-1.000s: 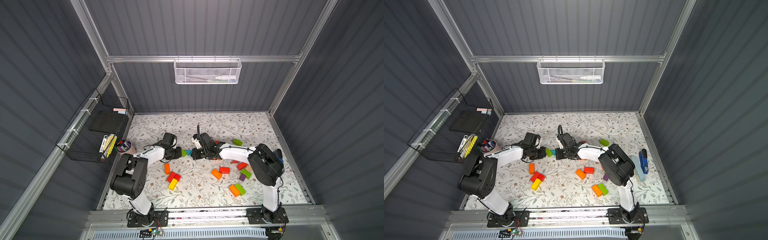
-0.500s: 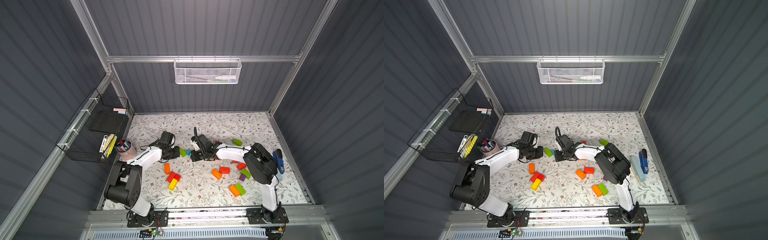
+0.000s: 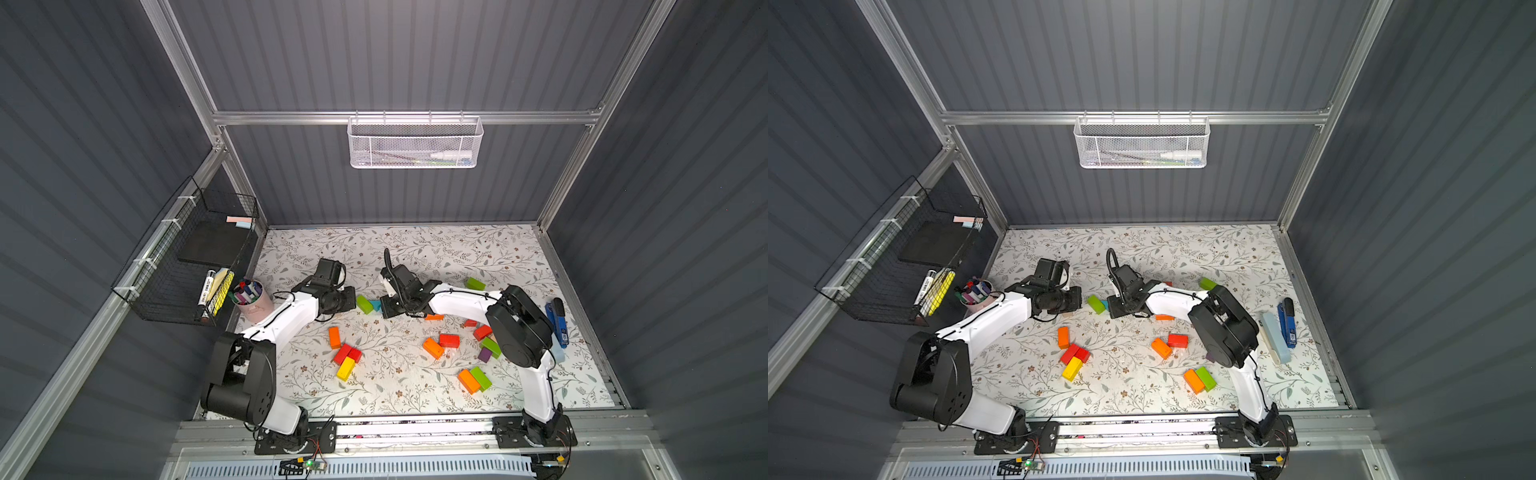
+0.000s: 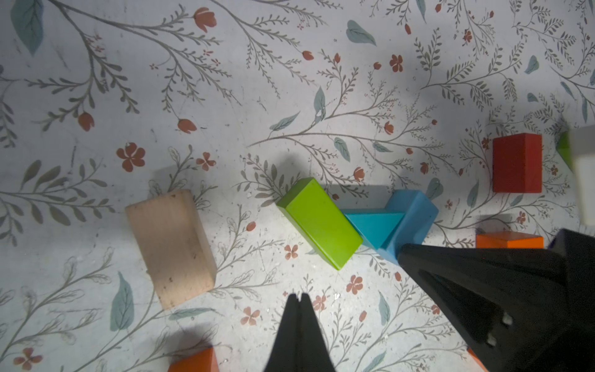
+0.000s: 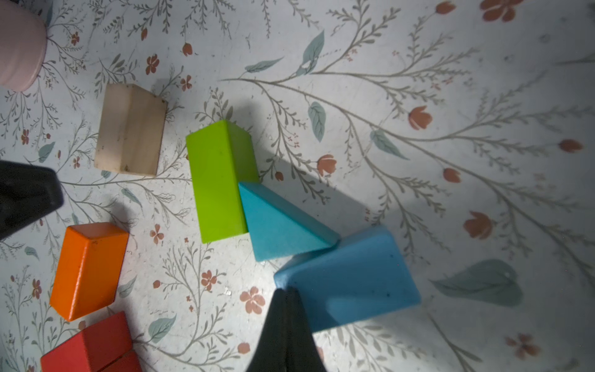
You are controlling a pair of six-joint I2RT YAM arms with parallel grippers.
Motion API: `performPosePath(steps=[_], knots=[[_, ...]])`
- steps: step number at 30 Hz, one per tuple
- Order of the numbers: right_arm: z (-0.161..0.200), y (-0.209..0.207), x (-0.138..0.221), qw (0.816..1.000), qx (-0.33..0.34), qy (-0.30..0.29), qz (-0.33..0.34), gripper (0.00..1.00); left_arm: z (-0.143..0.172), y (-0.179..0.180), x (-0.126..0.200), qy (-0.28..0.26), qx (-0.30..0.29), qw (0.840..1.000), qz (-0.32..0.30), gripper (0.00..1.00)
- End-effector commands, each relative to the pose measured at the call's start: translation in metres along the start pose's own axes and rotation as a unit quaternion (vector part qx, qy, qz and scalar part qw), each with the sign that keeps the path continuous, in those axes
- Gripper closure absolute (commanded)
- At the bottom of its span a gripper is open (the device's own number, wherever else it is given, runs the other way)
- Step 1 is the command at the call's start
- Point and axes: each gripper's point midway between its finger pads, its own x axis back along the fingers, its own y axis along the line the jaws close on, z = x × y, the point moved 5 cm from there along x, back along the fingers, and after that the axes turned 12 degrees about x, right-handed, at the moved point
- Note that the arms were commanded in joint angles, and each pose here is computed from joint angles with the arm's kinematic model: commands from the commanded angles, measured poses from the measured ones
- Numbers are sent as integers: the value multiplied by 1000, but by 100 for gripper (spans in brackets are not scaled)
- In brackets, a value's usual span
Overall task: Assemble a heart with building blocks
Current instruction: Move the building block to the center of the board.
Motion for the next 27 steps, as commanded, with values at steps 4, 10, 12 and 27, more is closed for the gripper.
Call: performPosePath(steps=[4, 10, 12, 27], knots=[[8, 14, -3, 998, 36, 8, -52, 100, -4, -1, 7, -8, -3, 1000, 0, 97], [12, 15, -3, 998, 42, 10, -51, 100, -4, -1, 6, -7, -3, 1000, 1, 97], [13, 14, -4, 998, 43, 14, -48, 100, -4, -1, 5, -7, -2, 1000, 2, 97], [14, -1, -7, 998, 57, 30, 15, 100, -4, -2, 7, -8, -2, 1000, 4, 97]])
